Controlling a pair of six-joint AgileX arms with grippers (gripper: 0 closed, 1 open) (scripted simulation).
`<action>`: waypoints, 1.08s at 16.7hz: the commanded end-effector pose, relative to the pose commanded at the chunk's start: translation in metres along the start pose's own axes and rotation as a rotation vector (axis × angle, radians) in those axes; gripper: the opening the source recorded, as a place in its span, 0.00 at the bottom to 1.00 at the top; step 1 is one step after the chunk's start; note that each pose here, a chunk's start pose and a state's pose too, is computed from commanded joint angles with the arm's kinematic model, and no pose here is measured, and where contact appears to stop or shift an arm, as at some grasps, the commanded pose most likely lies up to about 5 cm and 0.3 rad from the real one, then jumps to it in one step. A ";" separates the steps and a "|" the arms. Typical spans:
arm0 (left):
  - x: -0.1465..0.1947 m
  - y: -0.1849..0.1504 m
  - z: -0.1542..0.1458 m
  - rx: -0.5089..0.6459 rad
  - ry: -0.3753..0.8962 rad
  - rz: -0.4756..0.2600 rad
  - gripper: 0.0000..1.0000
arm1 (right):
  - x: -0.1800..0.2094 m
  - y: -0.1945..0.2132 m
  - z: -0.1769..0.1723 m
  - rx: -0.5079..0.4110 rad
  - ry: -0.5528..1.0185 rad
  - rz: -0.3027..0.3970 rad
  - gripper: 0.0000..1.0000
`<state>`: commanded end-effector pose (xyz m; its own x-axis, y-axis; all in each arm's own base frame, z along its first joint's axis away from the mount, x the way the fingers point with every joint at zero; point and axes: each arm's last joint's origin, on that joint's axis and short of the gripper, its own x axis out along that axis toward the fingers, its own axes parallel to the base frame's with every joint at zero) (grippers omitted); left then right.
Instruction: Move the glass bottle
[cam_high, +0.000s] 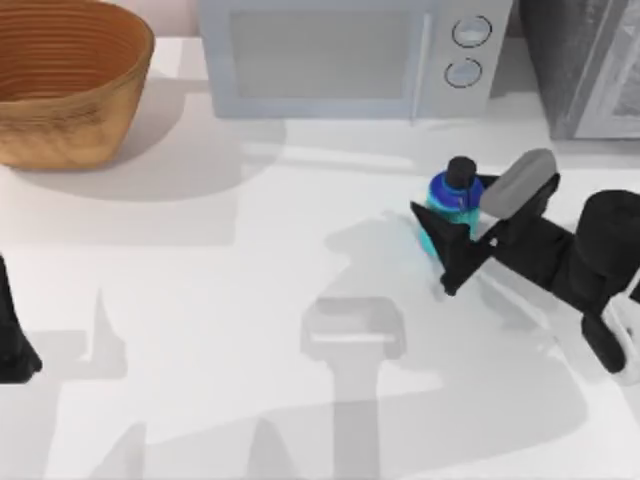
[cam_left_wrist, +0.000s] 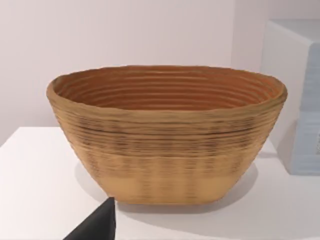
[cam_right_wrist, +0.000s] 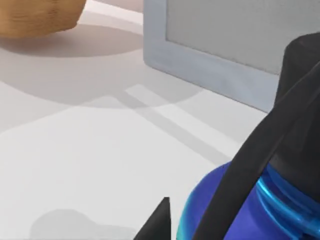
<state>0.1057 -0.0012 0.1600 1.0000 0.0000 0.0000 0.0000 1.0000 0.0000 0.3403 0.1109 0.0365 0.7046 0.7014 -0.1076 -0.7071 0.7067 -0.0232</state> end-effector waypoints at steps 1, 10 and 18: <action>0.000 0.000 0.000 0.000 0.000 0.000 1.00 | -0.002 -0.009 -0.001 -0.017 0.009 0.007 0.00; 0.000 0.000 0.000 0.000 0.000 0.000 1.00 | -0.144 -0.169 -0.007 -0.003 0.111 0.003 0.00; 0.000 0.000 0.000 0.000 0.000 0.000 1.00 | -0.272 -0.202 0.005 0.031 -0.009 -0.049 0.00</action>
<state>0.1057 -0.0012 0.1600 1.0000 0.0000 0.0000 0.0000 1.0000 0.0000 0.2915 -0.2221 0.0753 0.7391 0.6665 -0.0980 -0.6695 0.7428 0.0028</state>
